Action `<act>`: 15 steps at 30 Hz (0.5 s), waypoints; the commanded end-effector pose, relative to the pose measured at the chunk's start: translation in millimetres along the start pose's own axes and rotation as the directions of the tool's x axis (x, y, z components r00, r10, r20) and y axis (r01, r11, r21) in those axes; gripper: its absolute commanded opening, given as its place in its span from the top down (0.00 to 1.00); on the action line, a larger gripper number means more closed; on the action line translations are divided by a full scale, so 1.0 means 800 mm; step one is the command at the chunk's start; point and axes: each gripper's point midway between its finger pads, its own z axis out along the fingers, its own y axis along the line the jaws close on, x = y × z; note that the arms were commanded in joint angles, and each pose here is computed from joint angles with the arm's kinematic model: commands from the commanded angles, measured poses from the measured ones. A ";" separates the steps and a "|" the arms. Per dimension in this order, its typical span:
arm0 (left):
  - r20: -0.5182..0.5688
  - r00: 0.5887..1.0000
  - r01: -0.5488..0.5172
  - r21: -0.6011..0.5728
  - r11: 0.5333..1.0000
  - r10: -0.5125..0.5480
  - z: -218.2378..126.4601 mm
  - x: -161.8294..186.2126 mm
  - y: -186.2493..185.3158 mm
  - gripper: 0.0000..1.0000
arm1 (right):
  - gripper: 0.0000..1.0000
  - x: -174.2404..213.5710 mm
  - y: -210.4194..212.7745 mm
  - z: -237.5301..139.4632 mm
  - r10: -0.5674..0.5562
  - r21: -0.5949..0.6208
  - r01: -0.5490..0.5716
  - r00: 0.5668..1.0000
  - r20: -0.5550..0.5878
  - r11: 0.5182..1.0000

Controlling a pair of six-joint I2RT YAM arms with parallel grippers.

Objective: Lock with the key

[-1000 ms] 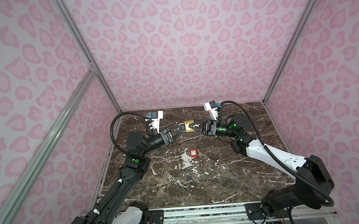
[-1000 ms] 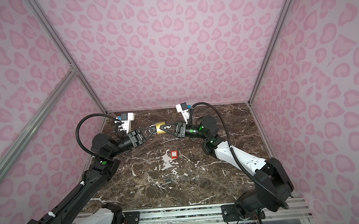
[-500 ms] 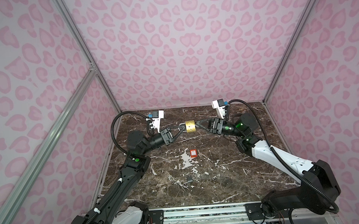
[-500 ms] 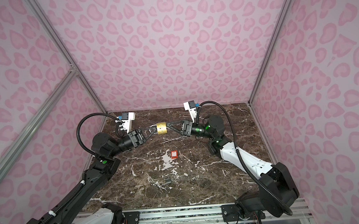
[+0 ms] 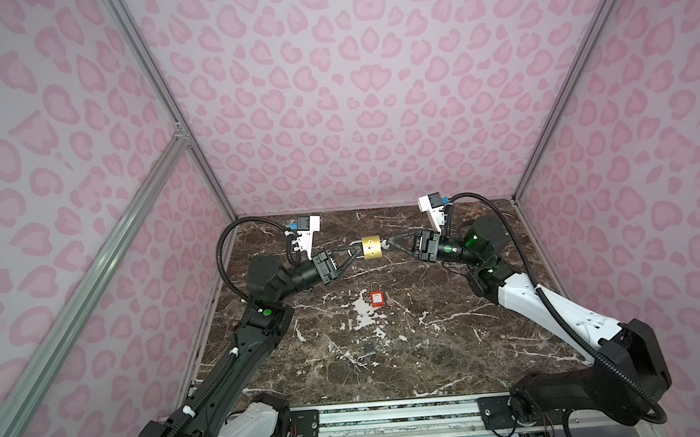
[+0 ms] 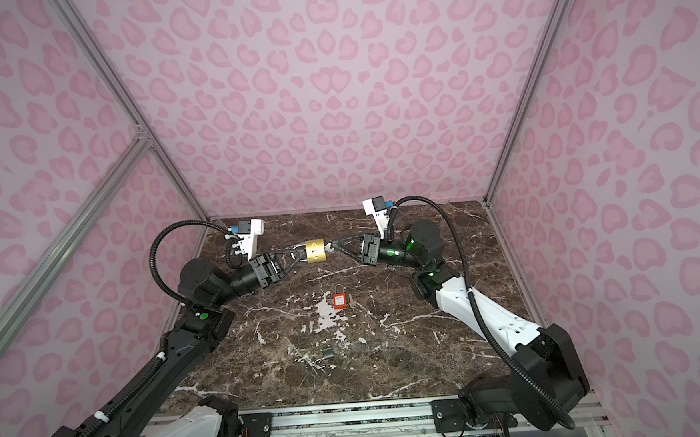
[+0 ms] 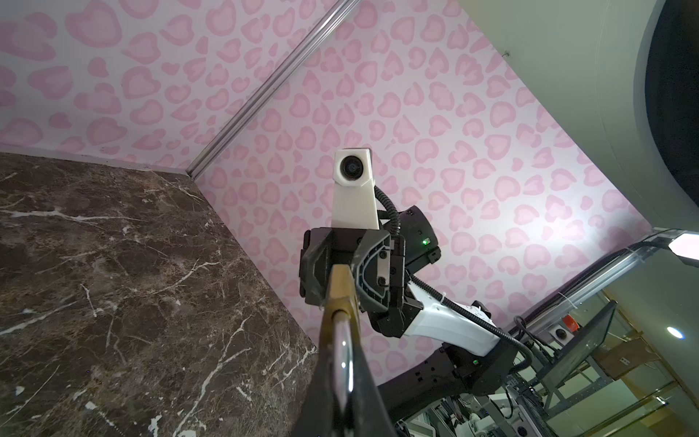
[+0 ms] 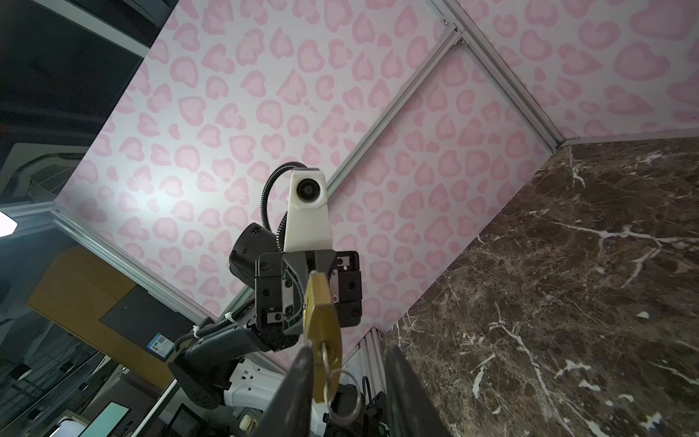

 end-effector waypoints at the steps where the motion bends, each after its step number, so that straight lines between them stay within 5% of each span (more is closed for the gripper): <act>1: 0.015 0.999 -0.043 0.036 0.998 0.042 -0.001 -0.007 -0.015 0.96 | 0.73 0.001 0.009 -0.001 -0.028 -0.020 0.028 0.999 -0.015 0.999; 15: 0.013 0.999 -0.041 0.039 0.998 0.040 0.000 -0.007 -0.014 0.96 | 0.84 -0.004 0.016 0.005 -0.030 -0.045 0.029 0.999 -0.021 0.999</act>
